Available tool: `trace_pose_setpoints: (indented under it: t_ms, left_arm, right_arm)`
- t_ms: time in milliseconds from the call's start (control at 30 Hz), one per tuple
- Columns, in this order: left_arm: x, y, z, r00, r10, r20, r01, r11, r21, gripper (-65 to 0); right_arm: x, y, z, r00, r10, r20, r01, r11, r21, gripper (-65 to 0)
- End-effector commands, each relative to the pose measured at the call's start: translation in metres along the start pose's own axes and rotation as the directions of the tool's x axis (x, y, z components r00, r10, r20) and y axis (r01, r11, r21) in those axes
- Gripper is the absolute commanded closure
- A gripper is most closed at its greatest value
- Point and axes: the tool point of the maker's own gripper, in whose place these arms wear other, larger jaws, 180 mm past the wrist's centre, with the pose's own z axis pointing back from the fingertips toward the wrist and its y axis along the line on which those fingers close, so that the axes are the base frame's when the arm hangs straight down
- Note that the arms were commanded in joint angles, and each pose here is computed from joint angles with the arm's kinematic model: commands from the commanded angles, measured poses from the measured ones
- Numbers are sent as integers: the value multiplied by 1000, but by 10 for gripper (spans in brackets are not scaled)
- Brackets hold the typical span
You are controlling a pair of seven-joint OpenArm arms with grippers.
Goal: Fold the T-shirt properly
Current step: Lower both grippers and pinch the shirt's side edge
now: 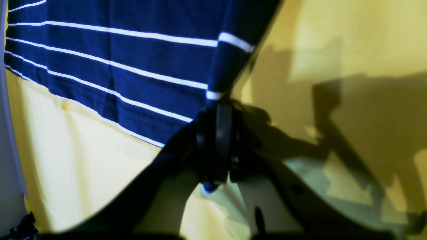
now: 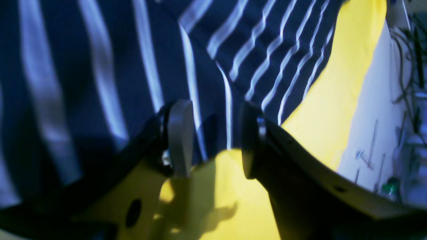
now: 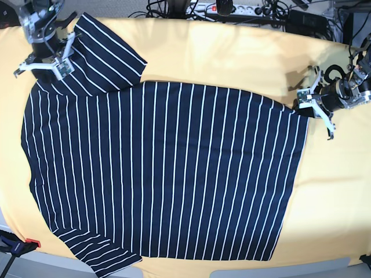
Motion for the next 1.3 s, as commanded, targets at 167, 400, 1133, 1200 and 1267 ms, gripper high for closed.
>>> trace_pose_setpoints:
  t_ms: [167, 400, 1133, 1200, 1267]
  left_arm:
    - [-2, 12, 7, 1000, -16, -7, 16, 1000, 22, 0]
    - [-2, 12, 7, 1000, -16, -7, 16, 1000, 22, 0]
    - [-2, 19, 15, 1000, 14, 4, -14, 999, 29, 0]
    - [0, 21, 18, 1000, -2, 5, 1, 1000, 29, 0]
    - [5, 22, 22, 1000, -20, 11, 20, 999, 29, 0]
  right_arm:
    - [-17, -13, -24, 999, 22, -35, -22, 1000, 12, -258]
    - [-33, -4, -40, 996, -24, -80, 32, 995, 93, -257]
    - [0, -50, -19, 999, 20, -26, -21, 998, -52, 0]
    - [2, -51, -12, 1000, 24, -16, -25, 998, -56, 0]
    - [5, -54, -4, 1000, 28, -5, -28, 997, -65, 0]
